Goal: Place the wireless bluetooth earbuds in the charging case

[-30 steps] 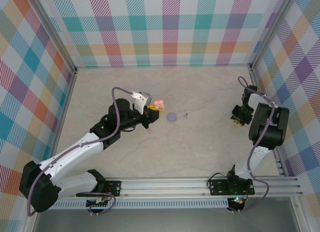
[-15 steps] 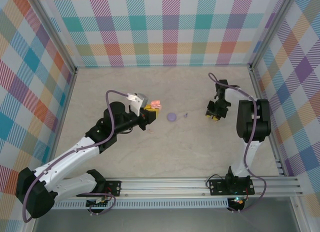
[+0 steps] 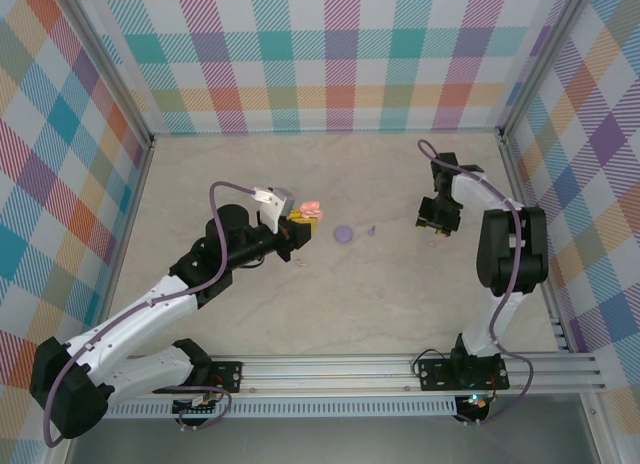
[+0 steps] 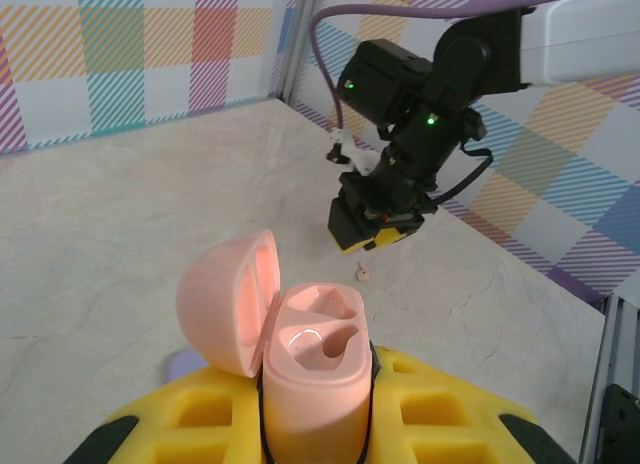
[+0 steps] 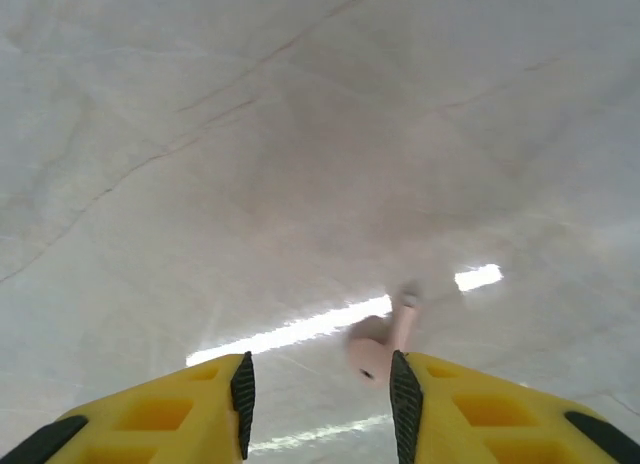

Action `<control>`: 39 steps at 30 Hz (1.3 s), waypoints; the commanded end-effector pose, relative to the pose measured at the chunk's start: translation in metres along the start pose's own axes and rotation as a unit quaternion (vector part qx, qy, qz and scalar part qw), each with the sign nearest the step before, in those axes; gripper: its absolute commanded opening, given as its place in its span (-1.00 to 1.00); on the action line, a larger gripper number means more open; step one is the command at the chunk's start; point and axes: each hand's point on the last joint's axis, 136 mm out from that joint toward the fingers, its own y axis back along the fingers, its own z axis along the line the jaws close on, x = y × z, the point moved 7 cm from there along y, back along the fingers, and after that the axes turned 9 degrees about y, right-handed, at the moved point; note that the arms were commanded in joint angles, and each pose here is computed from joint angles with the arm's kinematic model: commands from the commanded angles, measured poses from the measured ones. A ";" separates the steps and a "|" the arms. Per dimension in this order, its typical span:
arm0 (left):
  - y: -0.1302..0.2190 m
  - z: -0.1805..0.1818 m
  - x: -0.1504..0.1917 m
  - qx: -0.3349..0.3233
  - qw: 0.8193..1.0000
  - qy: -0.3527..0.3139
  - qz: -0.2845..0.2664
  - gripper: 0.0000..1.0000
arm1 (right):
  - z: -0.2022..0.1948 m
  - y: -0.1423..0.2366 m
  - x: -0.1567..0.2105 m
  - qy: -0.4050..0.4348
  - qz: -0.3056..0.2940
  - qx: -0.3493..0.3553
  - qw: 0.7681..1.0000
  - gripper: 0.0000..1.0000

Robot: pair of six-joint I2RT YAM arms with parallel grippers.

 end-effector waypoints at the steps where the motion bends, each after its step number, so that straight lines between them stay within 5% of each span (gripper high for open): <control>1: -0.002 -0.005 0.000 0.014 1.000 0.005 -0.001 -0.70 | -0.014 0.000 0.015 -0.020 0.018 0.007 1.000 -0.09; 13: -0.006 -0.006 -0.001 0.020 1.000 0.007 0.001 -0.71 | -0.009 -0.031 0.029 -0.024 0.066 -0.027 0.997 0.07; 27: -0.005 -0.006 0.000 0.022 1.000 0.010 0.000 -0.71 | -0.008 -0.046 0.014 -0.007 0.069 0.026 0.997 -0.19; 39: -0.003 -0.006 0.001 0.020 1.000 0.010 0.000 -0.70 | 0.035 -0.045 0.008 0.111 0.069 0.004 0.991 -0.44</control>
